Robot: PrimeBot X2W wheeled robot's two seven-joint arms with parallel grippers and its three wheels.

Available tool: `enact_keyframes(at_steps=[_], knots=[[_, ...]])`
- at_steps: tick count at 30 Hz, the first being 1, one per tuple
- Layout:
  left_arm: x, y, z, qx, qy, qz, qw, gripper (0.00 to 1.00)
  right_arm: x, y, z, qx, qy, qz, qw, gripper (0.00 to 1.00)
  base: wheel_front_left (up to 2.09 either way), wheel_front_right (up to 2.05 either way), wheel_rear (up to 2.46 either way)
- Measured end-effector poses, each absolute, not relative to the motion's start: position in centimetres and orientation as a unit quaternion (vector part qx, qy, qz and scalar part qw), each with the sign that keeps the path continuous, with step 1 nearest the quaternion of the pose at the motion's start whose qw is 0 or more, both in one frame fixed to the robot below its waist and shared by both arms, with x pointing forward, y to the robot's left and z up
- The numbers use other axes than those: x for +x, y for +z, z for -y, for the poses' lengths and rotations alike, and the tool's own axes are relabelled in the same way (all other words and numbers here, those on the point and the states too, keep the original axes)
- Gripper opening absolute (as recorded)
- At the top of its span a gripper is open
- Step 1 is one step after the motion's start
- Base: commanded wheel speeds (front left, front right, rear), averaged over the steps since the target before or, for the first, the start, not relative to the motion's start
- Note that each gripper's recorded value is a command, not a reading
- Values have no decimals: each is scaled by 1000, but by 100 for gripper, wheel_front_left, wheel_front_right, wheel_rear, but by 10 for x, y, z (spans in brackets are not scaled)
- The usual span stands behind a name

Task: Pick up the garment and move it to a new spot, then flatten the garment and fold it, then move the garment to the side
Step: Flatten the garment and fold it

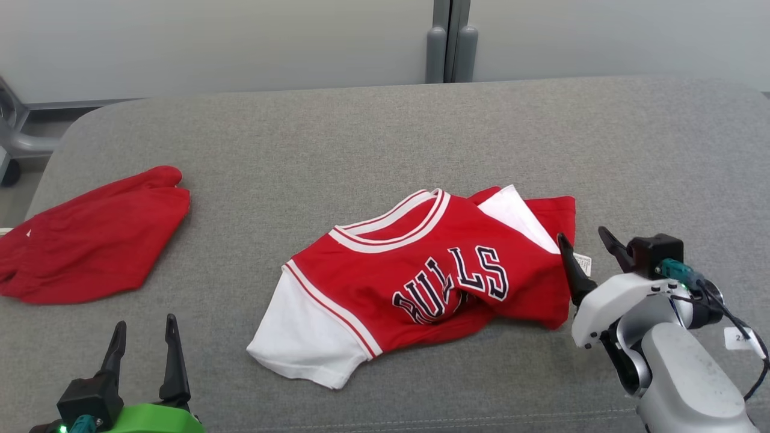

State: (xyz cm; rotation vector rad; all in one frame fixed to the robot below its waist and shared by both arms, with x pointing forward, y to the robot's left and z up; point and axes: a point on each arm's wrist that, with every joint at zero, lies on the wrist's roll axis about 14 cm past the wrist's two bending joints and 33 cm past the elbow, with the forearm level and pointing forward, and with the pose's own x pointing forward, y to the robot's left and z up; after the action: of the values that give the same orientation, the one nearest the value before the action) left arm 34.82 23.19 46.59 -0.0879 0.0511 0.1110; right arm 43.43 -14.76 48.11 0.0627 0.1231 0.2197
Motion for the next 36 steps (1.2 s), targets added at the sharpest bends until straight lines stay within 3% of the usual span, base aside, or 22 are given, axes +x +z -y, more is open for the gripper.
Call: enact_keyframes(at_steps=[15,22,32,33,34,35,36], knots=[[350,472,-221,-44,37,-13,998,100,472,474,121,13,156,-179,971,100,0,0,0],[344,471,-224,-43,44,-16,998,100,473,468,86,29,196,-197,960,100,0,0,0],[342,468,-226,-48,49,-19,997,100,456,434,66,20,233,-285,930,100,0,0,0],[343,467,-226,-49,49,-20,997,100,454,430,65,18,236,-292,927,73,0,0,0],[343,467,-226,-49,50,-21,997,100,452,427,63,16,239,-297,924,23,0,0,0],[343,467,-226,-49,51,-21,997,100,451,425,62,13,243,-301,922,0,0,0,0],[343,466,-226,-49,52,-21,997,100,450,423,61,10,246,-304,920,0,0,0,0]])
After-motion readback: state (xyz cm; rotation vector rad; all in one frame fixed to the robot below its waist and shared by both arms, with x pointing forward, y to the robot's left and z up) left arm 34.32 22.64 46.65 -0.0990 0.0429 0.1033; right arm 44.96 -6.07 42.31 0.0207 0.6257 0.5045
